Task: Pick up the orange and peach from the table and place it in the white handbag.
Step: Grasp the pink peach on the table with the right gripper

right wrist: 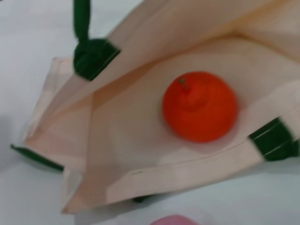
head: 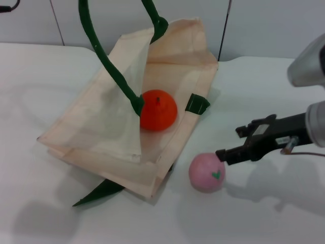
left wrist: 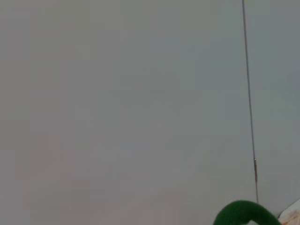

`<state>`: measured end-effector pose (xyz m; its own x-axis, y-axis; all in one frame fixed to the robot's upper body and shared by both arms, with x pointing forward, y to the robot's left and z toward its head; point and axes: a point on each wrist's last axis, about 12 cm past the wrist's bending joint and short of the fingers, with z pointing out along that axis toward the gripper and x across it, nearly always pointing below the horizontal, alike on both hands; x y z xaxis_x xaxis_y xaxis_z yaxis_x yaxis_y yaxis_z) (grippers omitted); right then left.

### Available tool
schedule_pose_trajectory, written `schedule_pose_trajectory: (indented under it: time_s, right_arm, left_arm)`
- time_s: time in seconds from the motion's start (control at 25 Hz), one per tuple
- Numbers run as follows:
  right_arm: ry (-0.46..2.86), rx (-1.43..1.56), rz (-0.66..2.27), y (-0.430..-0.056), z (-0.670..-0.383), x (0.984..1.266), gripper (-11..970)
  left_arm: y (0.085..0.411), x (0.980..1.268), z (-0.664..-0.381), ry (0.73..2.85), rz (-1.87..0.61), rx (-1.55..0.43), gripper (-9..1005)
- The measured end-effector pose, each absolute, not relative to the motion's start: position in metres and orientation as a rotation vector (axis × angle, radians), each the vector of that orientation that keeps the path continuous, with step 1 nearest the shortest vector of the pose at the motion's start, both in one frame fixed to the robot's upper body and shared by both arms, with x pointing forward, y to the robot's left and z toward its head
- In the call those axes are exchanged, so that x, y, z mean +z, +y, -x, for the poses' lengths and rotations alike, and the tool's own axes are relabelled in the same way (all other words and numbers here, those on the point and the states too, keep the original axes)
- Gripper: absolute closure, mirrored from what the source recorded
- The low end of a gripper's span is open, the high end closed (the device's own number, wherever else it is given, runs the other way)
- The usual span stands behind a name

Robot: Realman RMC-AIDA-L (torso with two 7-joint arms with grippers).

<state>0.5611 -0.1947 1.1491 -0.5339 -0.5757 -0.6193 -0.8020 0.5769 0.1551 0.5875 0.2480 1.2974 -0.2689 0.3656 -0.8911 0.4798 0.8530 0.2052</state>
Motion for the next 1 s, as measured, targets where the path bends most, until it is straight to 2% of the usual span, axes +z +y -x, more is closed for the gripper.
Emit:
schedule_pose_trajectory:
  time_s: [0.48,1.0]
  right_arm:
    - [2.329,0.644,1.164,-0.174,-0.564,1.13,79]
    - [2.373,0.629,1.149,-0.175,-0.572,1.113,80]
  left_arm:
    - [0.247,1.298,-0.588,1.884,-0.634,-0.125,866]
    - [0.245,1.3,-0.589,1.876,-0.639,-0.127,864]
